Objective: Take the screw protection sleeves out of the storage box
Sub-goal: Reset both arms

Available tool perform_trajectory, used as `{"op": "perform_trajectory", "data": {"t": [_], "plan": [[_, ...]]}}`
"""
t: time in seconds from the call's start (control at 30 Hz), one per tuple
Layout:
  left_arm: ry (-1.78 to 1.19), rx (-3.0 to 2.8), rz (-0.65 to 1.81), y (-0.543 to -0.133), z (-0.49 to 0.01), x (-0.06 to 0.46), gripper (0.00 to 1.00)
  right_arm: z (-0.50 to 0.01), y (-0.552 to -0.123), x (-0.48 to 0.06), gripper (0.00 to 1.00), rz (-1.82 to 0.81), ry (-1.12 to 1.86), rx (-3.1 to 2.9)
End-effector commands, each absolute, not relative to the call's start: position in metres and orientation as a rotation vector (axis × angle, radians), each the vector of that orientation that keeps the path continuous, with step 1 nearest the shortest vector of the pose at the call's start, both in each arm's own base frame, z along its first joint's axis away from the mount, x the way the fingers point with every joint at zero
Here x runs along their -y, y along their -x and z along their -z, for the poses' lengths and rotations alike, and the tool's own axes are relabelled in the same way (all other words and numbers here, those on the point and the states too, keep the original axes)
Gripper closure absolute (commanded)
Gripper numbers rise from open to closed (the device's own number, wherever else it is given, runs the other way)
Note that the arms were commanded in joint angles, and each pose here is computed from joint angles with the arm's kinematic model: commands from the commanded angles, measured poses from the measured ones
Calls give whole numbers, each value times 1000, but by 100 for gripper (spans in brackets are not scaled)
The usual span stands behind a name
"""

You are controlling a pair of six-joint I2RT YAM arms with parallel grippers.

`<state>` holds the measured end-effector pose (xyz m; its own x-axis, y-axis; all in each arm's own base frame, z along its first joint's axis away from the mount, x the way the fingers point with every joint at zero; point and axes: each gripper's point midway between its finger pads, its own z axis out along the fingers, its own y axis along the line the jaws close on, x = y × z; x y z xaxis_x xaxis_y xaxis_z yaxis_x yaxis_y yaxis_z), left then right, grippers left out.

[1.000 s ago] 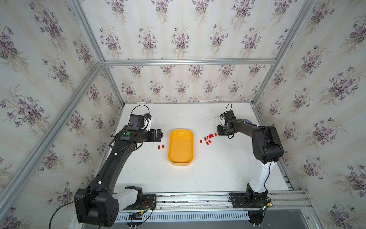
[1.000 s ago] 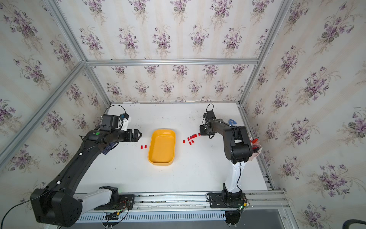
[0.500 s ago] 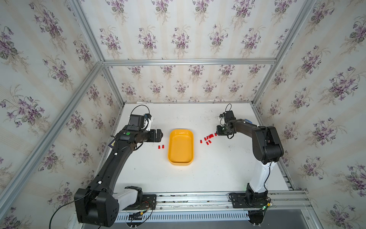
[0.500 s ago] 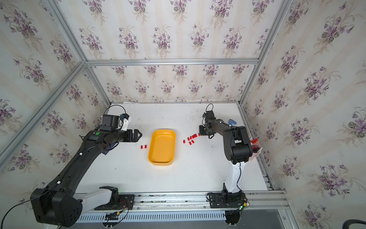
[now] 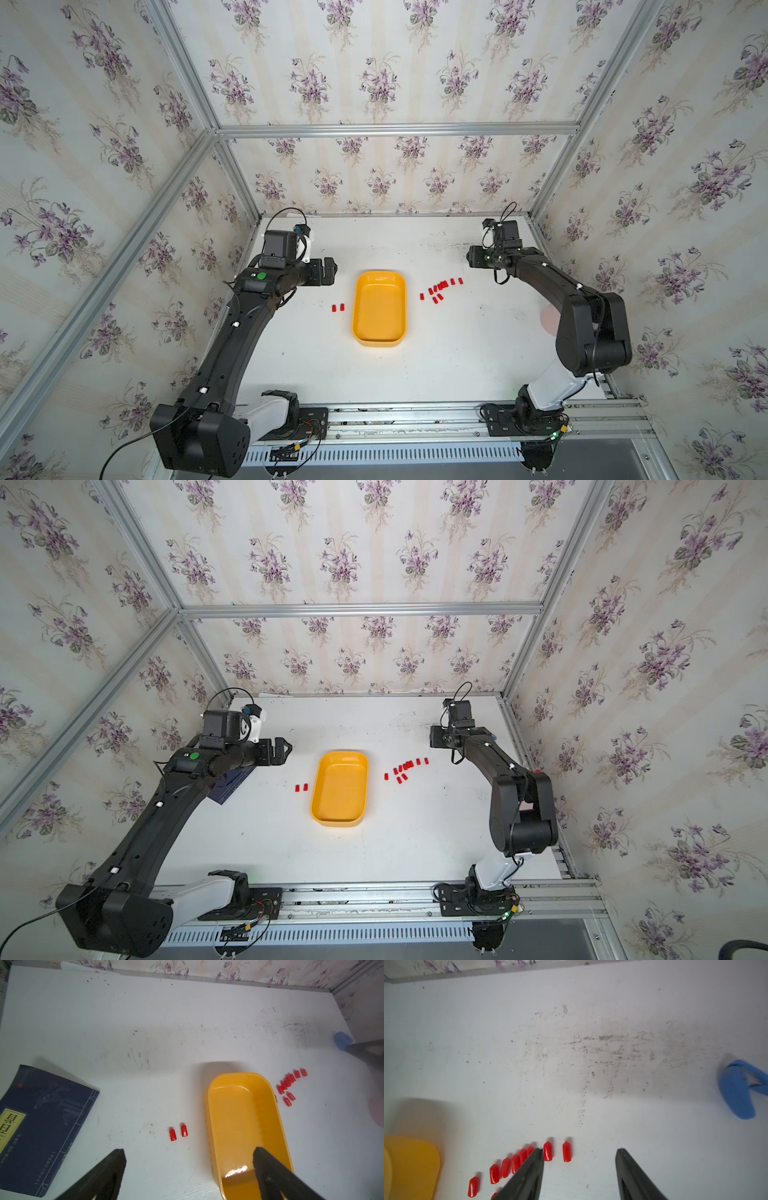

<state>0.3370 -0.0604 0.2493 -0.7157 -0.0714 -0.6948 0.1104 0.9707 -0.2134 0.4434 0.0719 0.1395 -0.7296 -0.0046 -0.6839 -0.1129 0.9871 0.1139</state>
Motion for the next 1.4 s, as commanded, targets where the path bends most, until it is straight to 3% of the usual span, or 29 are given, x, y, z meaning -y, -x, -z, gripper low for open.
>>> {"op": "perform_trajectory", "data": {"t": [0.0,0.07,0.13,0.17,0.37,0.67,0.83,0.93,1.37], "plan": [[59,-2228,184,-354,-282,32,0,-190,-452,-66,37,-122,135,-2148],[161,-2169,82,-359,-296,1,0,-213,-443,-63,34,-103,143,-2023],[298,-2110,-20,-360,-301,-37,0,-236,-430,-55,3,-66,120,-1886],[364,-2079,-75,-360,-299,-57,0,-242,-421,-48,0,-39,99,-1830],[514,-1943,-217,-351,-251,-108,0,-233,-393,-16,0,124,12,-1685],[423,-1921,-178,-350,-146,-93,0,-176,-368,10,0,121,-123,-1674],[214,-1934,-274,-369,-121,-48,0,-150,-346,13,0,103,-152,-1636],[71,-1960,-383,-391,-111,-23,0,-145,-355,3,0,51,-119,-1649],[99,-1983,-309,-391,-95,-29,0,-126,-371,7,0,57,-145,-1679]]}}
